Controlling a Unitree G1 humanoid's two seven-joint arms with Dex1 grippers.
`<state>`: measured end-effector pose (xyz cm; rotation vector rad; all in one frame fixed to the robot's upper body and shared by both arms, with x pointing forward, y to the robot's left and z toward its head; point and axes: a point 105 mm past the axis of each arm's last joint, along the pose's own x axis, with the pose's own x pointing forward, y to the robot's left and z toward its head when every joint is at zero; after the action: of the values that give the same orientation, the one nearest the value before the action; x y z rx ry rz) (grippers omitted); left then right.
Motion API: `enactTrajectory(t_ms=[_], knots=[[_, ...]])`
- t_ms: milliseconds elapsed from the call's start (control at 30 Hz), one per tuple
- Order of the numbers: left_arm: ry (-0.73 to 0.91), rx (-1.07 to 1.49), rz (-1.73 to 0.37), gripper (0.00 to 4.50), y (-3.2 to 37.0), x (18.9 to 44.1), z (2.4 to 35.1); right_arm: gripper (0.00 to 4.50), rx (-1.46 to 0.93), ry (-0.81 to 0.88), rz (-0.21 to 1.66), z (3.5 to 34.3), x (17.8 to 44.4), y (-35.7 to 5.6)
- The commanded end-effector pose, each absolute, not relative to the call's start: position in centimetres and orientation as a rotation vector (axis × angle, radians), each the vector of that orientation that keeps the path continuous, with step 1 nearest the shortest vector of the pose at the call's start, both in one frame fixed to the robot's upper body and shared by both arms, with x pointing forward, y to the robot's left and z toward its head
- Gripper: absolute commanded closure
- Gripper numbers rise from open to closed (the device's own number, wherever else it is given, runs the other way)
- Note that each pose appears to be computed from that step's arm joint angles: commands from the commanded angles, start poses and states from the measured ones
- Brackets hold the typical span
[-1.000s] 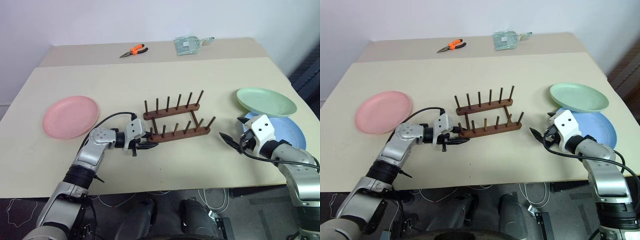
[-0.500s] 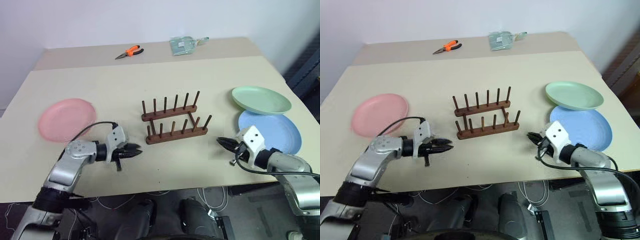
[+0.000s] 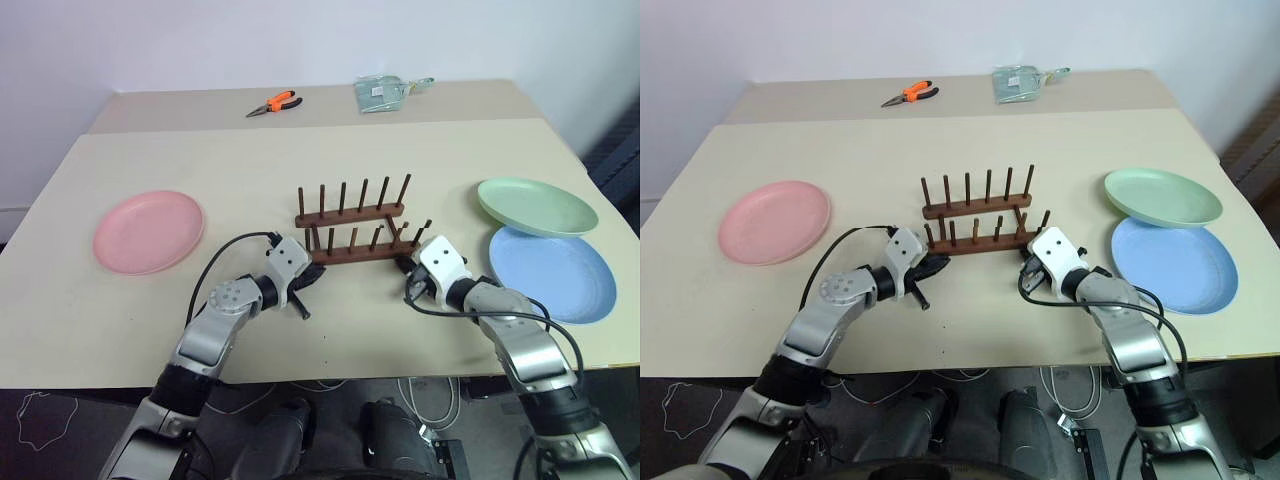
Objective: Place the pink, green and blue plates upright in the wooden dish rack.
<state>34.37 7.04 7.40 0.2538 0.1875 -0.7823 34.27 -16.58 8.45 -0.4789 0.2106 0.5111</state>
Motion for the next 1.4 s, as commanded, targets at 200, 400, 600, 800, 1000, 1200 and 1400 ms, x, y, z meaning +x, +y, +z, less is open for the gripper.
enactTrajectory(t_ms=[200,400,600,800,1000,1200,1400], knots=[[0.236,0.292,-0.658,4.4,9.3,36.7,5.8,4.5,-0.472,0.15,0.471,9.7,36.9,-16.0],[0.216,0.246,-0.712,3.14,11.0,34.4,7.2,2.7,-0.449,0.112,0.622,10.9,34.8,-15.0],[0.058,0.105,-0.386,0.14,18.5,35.0,13.0,0.0,-0.429,0.044,0.781,12.7,32.0,-12.6],[0.027,0.047,0.311,0.05,31.4,34.6,16.2,0.0,-0.458,0.042,0.813,12.3,32.1,-11.6],[0.01,-0.371,0.636,0.05,36.0,31.7,15.6,0.0,-0.47,0.039,0.841,12.3,32.4,-11.1],[0.081,-0.678,0.636,0.05,34.9,30.7,13.1,0.0,-0.484,0.035,0.846,12.2,32.7,-11.2],[0.107,-0.871,0.656,1.39,34.4,30.4,11.5,0.0,-0.494,0.02,0.83,12.3,32.9,-11.2]])
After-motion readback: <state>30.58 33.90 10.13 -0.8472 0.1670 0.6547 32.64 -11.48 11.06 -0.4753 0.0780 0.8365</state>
